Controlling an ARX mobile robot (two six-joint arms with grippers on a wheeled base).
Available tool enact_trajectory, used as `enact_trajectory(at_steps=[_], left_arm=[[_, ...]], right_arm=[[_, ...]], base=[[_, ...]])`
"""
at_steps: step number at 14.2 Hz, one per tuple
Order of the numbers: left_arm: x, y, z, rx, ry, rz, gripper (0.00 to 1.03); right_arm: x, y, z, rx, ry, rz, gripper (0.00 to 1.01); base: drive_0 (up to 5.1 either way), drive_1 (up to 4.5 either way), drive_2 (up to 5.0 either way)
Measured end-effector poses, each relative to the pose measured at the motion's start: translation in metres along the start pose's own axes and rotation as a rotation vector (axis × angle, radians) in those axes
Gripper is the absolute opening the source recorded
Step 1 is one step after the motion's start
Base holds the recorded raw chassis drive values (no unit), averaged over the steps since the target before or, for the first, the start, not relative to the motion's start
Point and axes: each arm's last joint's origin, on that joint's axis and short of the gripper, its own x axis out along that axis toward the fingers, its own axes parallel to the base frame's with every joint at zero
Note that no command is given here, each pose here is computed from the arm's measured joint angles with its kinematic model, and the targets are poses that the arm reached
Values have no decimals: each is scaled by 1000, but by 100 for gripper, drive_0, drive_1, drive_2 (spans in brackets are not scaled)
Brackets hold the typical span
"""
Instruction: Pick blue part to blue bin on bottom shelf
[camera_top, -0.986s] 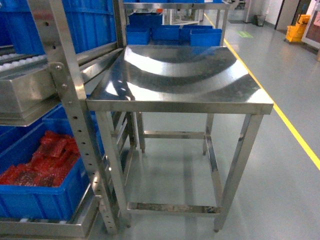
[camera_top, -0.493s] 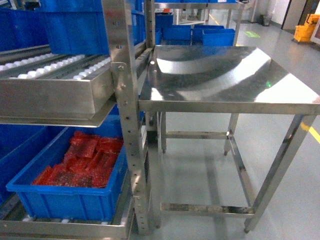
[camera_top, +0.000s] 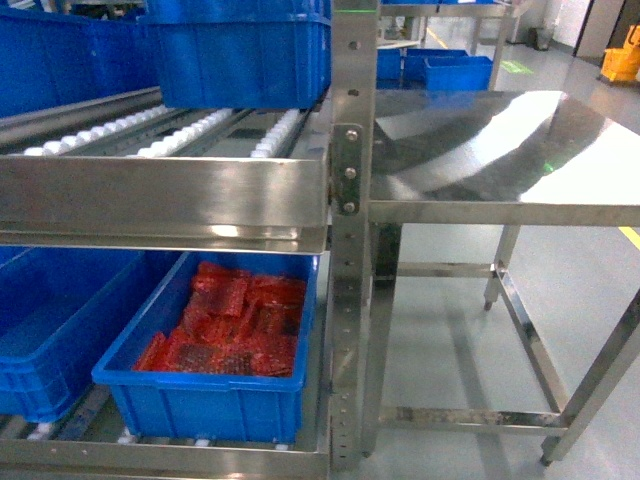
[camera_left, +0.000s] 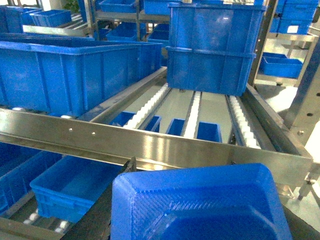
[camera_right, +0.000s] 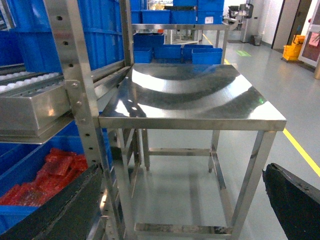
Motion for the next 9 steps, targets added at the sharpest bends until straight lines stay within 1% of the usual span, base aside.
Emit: enact_trajectory(at_steps=[8,9], left_arm=[[0,0,0,-2,-4,0,44],[0,0,0,2,4,0,44]], right_arm=[[0,0,0,0,3,0,98],[0,0,0,0,3,0,98]], base=[[-500,241,241],[-503,238,238]])
